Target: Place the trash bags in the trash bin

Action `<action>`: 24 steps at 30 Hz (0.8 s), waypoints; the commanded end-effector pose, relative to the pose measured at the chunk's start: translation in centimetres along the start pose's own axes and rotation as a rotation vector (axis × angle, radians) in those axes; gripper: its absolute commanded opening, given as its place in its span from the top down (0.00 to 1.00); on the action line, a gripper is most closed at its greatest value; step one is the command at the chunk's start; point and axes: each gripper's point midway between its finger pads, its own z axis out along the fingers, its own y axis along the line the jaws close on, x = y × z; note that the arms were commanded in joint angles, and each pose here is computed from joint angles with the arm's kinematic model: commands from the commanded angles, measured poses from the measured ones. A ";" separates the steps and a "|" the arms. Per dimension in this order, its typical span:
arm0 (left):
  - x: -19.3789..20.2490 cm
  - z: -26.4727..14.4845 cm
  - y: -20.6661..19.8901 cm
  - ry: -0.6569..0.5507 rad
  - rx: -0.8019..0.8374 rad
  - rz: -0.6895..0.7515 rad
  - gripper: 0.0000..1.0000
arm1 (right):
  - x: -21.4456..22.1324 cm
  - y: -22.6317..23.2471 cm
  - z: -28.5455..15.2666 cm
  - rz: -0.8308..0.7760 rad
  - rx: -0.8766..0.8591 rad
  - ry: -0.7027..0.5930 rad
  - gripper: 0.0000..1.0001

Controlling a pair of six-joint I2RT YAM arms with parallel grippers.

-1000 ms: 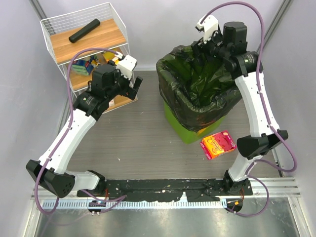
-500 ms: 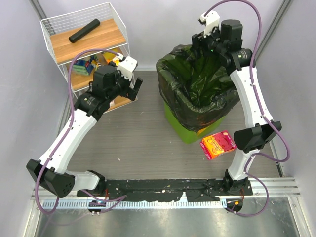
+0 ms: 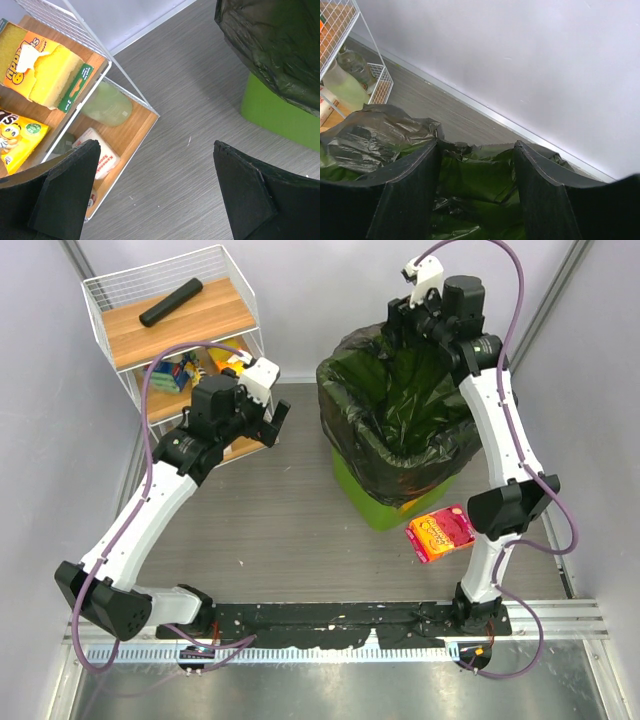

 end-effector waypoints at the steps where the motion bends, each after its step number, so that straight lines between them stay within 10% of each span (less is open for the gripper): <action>1: -1.9 -0.1 0.4 -0.077 -0.012 -0.010 0.00 | -3.1 -0.4 0.3 0.005 0.004 -0.105 0.37; 18: -2.0 0.1 0.6 -0.086 -0.022 -0.006 0.00 | -5.7 1.3 -5.4 -0.052 -0.051 -0.101 0.16; 24: -8.1 -1.4 0.1 -0.246 0.052 -0.023 0.00 | -5.6 1.6 -9.3 -0.082 -0.040 -0.075 0.14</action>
